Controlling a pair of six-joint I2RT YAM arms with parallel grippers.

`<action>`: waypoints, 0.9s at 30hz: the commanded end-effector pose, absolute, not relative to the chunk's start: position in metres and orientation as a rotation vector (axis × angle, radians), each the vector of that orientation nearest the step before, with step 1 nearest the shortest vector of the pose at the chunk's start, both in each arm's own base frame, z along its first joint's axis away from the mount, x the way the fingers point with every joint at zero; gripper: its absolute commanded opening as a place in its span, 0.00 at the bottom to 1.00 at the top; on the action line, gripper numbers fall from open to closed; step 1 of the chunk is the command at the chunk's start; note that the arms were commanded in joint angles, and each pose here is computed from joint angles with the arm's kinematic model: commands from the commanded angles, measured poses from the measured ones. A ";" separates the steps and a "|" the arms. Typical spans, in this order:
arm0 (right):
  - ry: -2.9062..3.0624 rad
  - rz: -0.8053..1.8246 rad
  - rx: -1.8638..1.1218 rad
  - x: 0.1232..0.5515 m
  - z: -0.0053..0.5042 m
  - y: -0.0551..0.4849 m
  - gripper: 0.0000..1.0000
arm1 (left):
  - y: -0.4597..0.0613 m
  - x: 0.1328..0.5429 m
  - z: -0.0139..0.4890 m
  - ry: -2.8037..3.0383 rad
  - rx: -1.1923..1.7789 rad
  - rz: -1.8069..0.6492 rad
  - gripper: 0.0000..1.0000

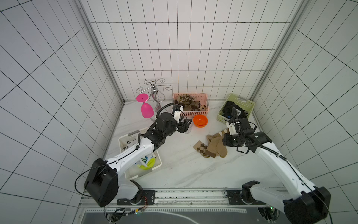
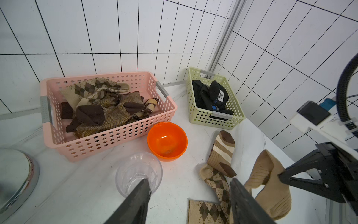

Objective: Sort the socks into the basket by color
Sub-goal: Pick up the sock at the center of the board, then place the sock in the bin.

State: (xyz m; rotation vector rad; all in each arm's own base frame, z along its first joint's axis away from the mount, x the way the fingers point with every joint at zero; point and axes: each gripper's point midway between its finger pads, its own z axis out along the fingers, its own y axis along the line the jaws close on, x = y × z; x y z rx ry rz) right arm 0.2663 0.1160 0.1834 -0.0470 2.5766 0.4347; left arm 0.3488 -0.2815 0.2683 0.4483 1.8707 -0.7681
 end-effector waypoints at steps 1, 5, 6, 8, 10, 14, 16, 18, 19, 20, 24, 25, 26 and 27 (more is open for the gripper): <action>2.388 0.483 -0.119 0.284 0.248 0.128 0.00 | -0.277 0.343 0.276 1.854 0.435 -0.763 0.66; 2.294 0.520 -0.154 0.298 0.278 0.137 0.00 | -0.274 0.341 0.277 1.851 0.429 -0.756 0.66; 2.269 0.530 -0.166 0.303 0.287 0.141 0.00 | -0.274 0.340 0.278 1.850 0.429 -0.755 0.66; 2.227 0.534 -0.180 0.314 0.302 0.145 0.00 | -0.272 0.339 0.278 1.853 0.426 -0.750 0.66; 2.178 0.535 -0.204 0.326 0.318 0.151 0.00 | -0.269 0.337 0.278 1.854 0.423 -0.745 0.66; 2.094 0.528 -0.239 0.353 0.349 0.160 0.00 | -0.263 0.333 0.279 1.855 0.416 -0.730 0.66; 2.048 0.528 -0.251 0.368 0.364 0.166 0.00 | -0.260 0.330 0.280 1.854 0.413 -0.722 0.66; 2.021 0.523 -0.264 0.384 0.375 0.172 0.00 | -0.257 0.328 0.283 1.849 0.411 -0.713 0.66; 2.008 0.521 -0.268 0.393 0.379 0.175 0.00 | -0.255 0.326 0.284 1.851 0.407 -0.710 0.66; 1.997 0.518 -0.271 0.402 0.383 0.178 0.00 | -0.252 0.325 0.285 1.851 0.405 -0.706 0.66; 1.944 0.516 -0.279 0.437 0.391 0.191 0.00 | -0.246 0.317 0.286 1.848 0.396 -0.707 0.66; 1.942 0.513 -0.281 0.447 0.390 0.194 0.00 | -0.244 0.315 0.286 1.848 0.393 -0.708 0.66; 1.940 0.511 -0.284 0.456 0.389 0.197 0.00 | -0.243 0.313 0.286 1.850 0.393 -0.707 0.66; 1.942 0.503 -0.279 0.466 0.386 0.199 0.00 | -0.242 0.311 0.286 1.853 0.395 -0.707 0.66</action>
